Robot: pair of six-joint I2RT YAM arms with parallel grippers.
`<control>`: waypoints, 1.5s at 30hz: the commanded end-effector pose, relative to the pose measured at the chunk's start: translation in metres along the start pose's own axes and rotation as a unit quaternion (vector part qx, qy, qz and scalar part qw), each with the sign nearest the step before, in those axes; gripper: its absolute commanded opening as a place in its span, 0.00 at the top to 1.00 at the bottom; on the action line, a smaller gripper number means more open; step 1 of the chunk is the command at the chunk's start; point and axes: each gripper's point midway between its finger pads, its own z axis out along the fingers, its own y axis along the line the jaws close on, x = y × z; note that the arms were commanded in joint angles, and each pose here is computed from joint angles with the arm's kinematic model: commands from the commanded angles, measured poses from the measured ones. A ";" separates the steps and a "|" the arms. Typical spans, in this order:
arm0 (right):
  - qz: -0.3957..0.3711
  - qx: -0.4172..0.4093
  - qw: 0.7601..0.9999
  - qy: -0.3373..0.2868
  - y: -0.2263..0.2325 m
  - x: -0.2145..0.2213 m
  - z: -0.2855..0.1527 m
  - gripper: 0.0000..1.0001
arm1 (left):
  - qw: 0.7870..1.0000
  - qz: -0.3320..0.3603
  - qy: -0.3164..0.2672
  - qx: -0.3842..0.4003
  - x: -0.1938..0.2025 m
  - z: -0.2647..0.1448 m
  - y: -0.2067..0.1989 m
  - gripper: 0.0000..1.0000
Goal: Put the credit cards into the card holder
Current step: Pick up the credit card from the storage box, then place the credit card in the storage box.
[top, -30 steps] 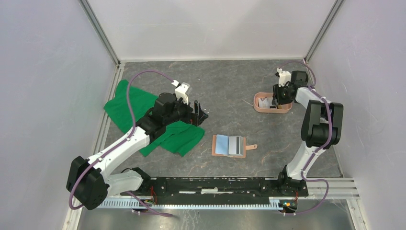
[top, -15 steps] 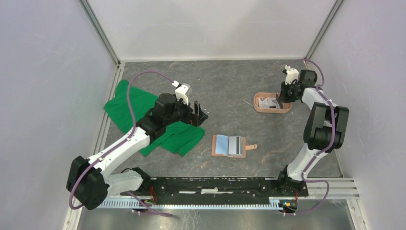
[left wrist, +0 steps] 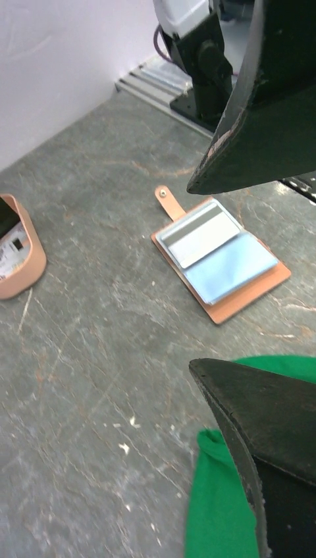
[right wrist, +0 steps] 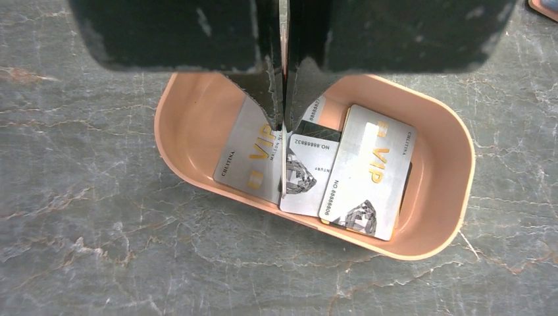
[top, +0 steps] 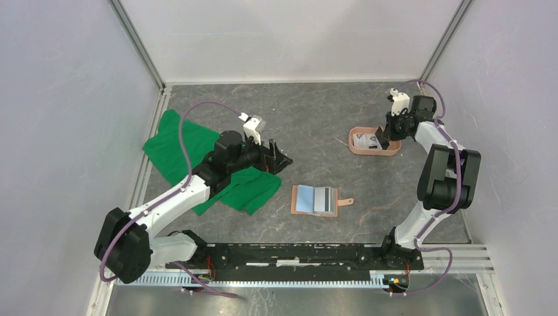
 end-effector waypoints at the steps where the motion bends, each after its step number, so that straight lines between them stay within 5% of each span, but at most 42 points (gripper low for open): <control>1: -0.046 0.005 0.997 -0.066 0.004 -0.038 -0.024 1.00 | 0.995 -0.037 -0.045 0.081 -0.025 0.012 -0.029 0.00; 10: -0.075 -0.116 0.980 -0.144 0.053 -0.062 -0.055 1.00 | 0.980 -0.080 -0.081 0.166 -0.049 0.043 -0.050 0.00; 20: 0.033 -0.375 0.905 -0.200 0.146 -0.060 -0.090 1.00 | 0.943 -0.172 -0.106 0.265 -0.066 0.114 -0.054 0.08; 34: 0.055 -0.453 0.873 -0.172 0.193 -0.057 -0.103 1.00 | 0.937 -0.201 -0.090 0.272 -0.047 0.164 -0.056 0.25; 45: 0.053 -0.469 0.867 -0.158 0.207 -0.054 -0.102 1.00 | 0.927 -0.199 -0.083 0.308 -0.047 0.170 -0.069 0.51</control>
